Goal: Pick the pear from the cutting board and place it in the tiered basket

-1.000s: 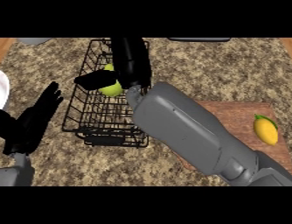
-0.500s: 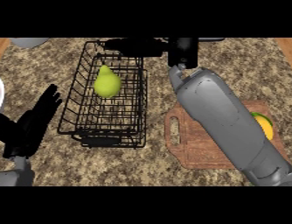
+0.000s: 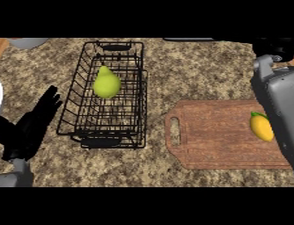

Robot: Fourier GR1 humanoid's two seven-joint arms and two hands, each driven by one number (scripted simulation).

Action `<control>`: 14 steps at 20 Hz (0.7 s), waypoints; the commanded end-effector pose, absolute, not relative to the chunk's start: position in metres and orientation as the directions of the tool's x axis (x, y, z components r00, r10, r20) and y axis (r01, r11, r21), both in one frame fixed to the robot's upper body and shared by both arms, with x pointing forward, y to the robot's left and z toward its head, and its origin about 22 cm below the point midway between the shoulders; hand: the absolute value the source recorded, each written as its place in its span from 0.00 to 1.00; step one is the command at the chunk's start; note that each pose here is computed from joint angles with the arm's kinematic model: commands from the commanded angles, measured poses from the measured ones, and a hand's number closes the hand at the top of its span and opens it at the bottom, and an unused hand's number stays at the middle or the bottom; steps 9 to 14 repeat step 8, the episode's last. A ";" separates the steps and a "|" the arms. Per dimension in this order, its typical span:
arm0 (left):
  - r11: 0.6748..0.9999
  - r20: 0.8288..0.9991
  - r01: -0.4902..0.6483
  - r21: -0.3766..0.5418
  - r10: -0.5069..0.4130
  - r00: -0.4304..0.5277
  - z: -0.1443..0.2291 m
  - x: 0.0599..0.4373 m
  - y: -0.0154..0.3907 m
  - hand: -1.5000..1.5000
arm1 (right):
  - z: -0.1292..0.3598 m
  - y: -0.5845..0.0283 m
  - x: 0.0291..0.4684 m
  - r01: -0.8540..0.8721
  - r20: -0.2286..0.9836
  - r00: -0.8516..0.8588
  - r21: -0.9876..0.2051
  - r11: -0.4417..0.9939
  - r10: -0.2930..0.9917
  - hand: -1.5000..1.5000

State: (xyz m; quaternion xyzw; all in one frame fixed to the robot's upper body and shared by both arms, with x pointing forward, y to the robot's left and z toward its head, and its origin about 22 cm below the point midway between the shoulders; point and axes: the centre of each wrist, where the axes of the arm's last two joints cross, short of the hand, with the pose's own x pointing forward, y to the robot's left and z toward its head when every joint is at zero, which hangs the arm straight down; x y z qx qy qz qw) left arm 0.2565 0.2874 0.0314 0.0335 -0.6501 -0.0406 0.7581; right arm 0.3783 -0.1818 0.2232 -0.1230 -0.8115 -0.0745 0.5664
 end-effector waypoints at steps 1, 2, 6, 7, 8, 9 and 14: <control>0.995 0.984 0.023 0.093 -0.095 0.149 0.037 0.251 0.292 0.50 | 0.213 -0.246 0.367 0.319 0.934 -0.334 -0.014 0.948 0.126 0.00; 0.995 0.983 -0.006 0.099 -0.096 0.157 0.027 0.248 0.290 0.50 | 0.249 -0.263 0.359 0.321 0.931 -0.338 -0.021 0.947 0.135 0.00; 0.993 0.982 0.023 0.112 -0.114 0.153 0.045 0.252 0.301 0.50 | 0.220 -0.297 0.365 0.319 0.928 -0.344 -0.028 0.947 0.144 0.00; 0.994 0.983 0.016 0.108 -0.109 0.146 0.028 0.252 0.286 0.50 | 0.226 -0.318 0.361 0.309 0.927 -0.342 -0.043 0.950 0.153 0.00; 0.994 0.983 0.023 0.104 -0.106 0.147 0.040 0.260 0.292 0.50 | 0.218 -0.325 0.361 0.317 0.928 -0.343 -0.031 0.948 0.145 0.00; 0.994 0.983 0.023 0.104 -0.106 0.147 0.040 0.260 0.292 0.50 | 0.218 -0.325 0.361 0.317 0.928 -0.343 -0.031 0.948 0.145 0.00; 0.994 0.983 0.023 0.104 -0.106 0.147 0.040 0.260 0.292 0.50 | 0.218 -0.325 0.361 0.317 0.928 -0.343 -0.031 0.948 0.145 0.00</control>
